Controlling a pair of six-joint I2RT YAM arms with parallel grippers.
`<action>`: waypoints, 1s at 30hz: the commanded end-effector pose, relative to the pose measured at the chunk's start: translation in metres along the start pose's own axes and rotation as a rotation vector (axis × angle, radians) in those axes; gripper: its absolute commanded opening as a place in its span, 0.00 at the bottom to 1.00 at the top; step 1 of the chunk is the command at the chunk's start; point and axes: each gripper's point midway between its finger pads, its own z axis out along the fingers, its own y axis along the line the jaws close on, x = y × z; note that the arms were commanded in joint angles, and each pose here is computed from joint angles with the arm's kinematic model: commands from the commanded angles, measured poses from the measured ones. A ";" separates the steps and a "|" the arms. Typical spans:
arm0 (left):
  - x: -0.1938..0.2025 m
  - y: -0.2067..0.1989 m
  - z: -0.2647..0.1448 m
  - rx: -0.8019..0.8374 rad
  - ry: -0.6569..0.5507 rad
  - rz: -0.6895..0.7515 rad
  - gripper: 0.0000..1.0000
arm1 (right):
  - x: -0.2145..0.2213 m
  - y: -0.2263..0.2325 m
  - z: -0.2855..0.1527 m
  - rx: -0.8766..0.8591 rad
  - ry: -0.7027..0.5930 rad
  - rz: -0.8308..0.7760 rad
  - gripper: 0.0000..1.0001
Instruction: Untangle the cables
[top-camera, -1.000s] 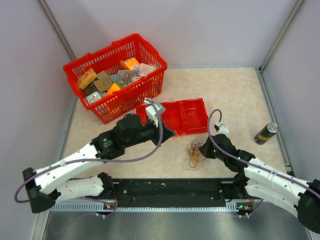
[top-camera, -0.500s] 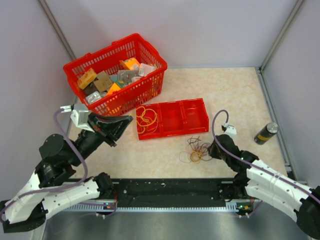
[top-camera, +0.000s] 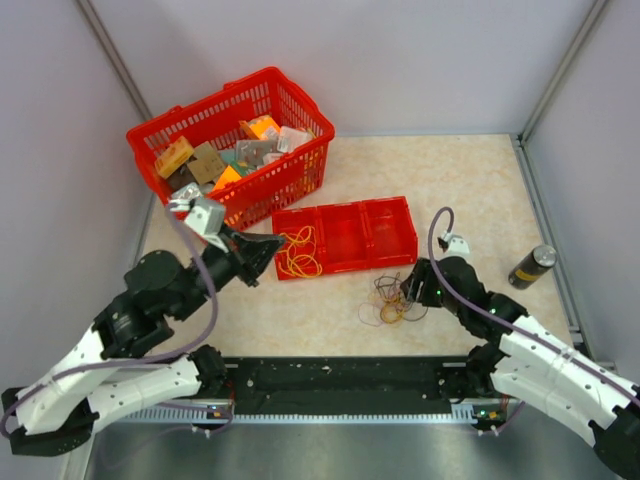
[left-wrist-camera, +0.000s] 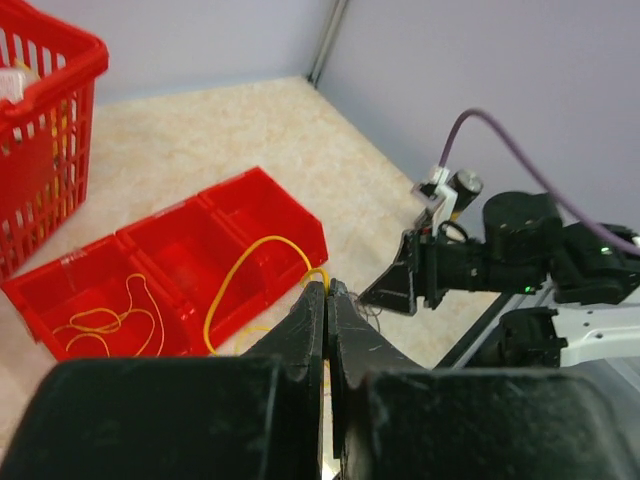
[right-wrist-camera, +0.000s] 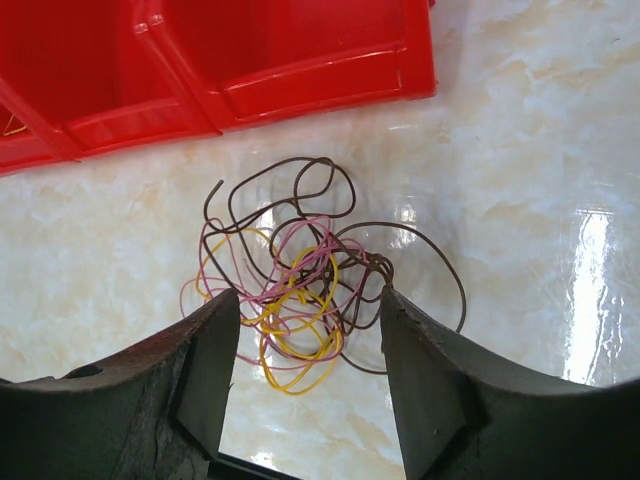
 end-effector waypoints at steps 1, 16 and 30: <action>0.044 0.005 0.033 -0.060 0.147 -0.042 0.00 | -0.014 0.015 -0.006 -0.052 -0.016 -0.016 0.58; 0.085 0.093 0.101 -0.434 0.267 -0.004 0.00 | 0.003 0.008 -0.007 -0.069 0.012 -0.022 0.57; 0.125 0.176 0.147 -0.578 0.353 -0.017 0.00 | 0.002 0.010 -0.011 -0.083 0.018 -0.023 0.57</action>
